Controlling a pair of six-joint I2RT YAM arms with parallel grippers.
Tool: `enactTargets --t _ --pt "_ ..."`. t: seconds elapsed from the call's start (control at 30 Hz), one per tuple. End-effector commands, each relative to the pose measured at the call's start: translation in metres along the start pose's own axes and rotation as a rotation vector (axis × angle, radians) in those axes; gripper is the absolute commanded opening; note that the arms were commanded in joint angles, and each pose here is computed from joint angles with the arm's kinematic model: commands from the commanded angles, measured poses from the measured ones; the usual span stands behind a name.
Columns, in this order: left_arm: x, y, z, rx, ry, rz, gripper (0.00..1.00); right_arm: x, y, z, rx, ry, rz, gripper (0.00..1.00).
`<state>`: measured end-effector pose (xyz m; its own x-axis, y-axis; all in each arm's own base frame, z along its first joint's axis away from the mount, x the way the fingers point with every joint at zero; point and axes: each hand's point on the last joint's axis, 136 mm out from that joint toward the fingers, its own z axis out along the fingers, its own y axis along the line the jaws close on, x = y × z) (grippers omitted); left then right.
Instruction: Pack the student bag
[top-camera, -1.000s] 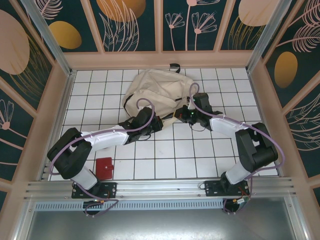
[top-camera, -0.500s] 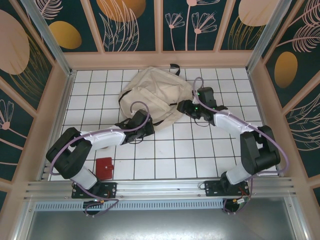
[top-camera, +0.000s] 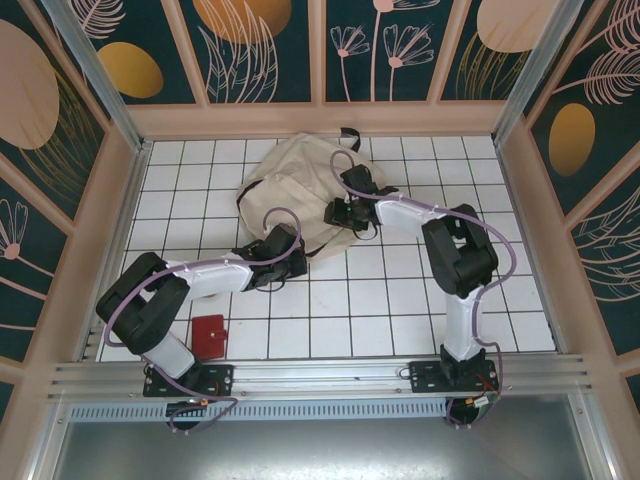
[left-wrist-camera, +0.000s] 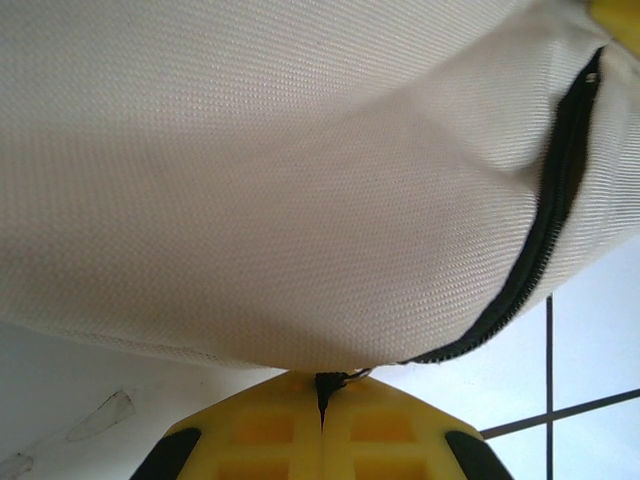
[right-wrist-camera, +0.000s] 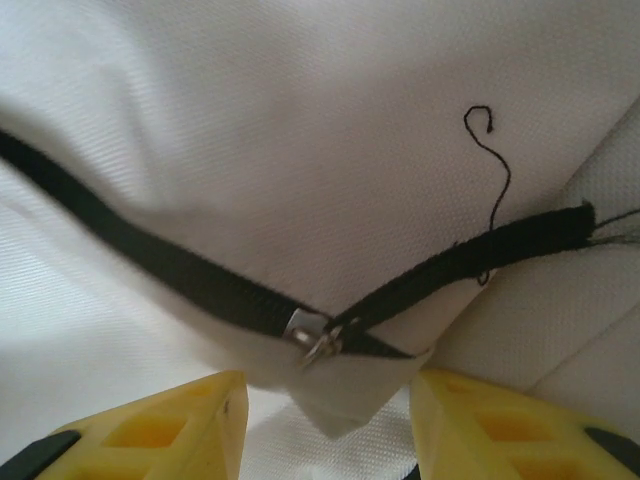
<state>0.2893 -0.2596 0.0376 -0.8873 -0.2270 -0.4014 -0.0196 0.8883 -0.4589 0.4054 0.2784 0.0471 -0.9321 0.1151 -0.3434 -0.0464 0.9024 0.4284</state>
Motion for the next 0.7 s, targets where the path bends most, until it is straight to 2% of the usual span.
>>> enactTargets --t 0.0,0.07,0.17,0.27,0.33,0.5,0.6,0.67 --pt "0.008 0.011 0.003 -0.027 0.019 0.021 0.00 -0.007 -0.006 0.002 0.061 0.001 0.008 0.47" --pt "0.011 0.014 0.004 -0.035 0.030 0.024 0.00 -0.010 -0.007 0.006 0.064 -0.013 0.020 0.41" --pt "0.016 0.018 0.006 -0.044 0.054 0.030 0.00 -0.019 -0.005 0.011 0.031 -0.043 0.038 0.25" --pt "0.019 0.022 0.008 -0.056 0.064 0.039 0.00 -0.043 -0.002 0.005 -0.011 -0.125 0.058 0.08" --pt "0.018 0.023 0.008 -0.058 0.062 0.047 0.00 -0.061 0.003 -0.007 -0.061 -0.191 0.069 0.01" --pt "0.013 0.019 0.007 -0.041 0.051 0.073 0.00 -0.098 0.020 -0.058 -0.254 -0.345 0.049 0.00" --pt "0.011 0.017 0.009 -0.040 0.049 0.081 0.00 -0.100 0.038 -0.088 -0.436 -0.382 0.003 0.00" --pt "0.009 0.016 0.010 -0.042 0.047 0.080 0.00 -0.097 0.038 -0.101 -0.497 -0.387 0.004 0.00"
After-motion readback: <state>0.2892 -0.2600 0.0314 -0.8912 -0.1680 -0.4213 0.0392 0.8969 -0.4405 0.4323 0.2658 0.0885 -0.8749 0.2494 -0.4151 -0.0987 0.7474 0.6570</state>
